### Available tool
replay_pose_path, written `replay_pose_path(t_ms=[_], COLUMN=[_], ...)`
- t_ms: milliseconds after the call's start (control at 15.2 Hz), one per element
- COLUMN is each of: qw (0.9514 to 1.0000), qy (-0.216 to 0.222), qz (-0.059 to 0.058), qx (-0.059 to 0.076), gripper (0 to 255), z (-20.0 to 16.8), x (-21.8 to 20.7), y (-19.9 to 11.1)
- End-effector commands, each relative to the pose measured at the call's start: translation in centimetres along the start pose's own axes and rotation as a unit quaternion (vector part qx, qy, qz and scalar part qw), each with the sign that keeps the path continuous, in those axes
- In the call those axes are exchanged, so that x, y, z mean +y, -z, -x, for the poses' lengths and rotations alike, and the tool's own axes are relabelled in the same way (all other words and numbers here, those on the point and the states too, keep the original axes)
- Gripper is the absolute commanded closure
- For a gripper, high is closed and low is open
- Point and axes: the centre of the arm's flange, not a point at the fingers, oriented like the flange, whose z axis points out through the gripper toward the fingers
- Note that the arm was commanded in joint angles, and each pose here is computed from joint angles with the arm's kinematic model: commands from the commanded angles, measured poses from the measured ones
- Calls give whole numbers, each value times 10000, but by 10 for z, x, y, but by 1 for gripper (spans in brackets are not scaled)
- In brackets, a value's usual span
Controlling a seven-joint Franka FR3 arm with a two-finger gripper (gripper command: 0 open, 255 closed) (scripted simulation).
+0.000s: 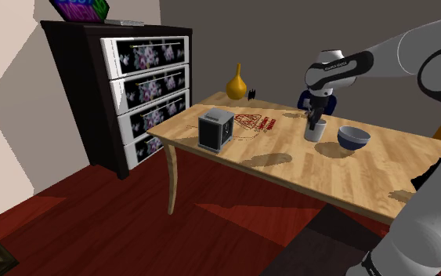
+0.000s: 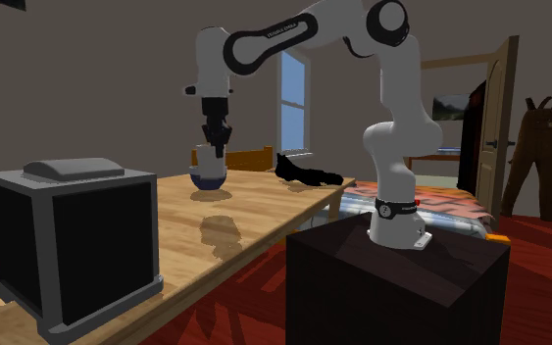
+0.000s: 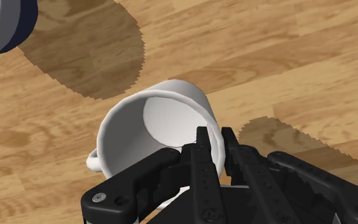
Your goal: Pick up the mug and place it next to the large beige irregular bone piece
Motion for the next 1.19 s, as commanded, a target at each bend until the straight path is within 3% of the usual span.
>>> replay_pose_path(t_ms=[0,1122], qw=[10000,10000], qy=[-1,-1], qz=[0,0], qx=[-1,-1], gripper=[255,255], z=[0,8], x=[1,8], y=[10,100])
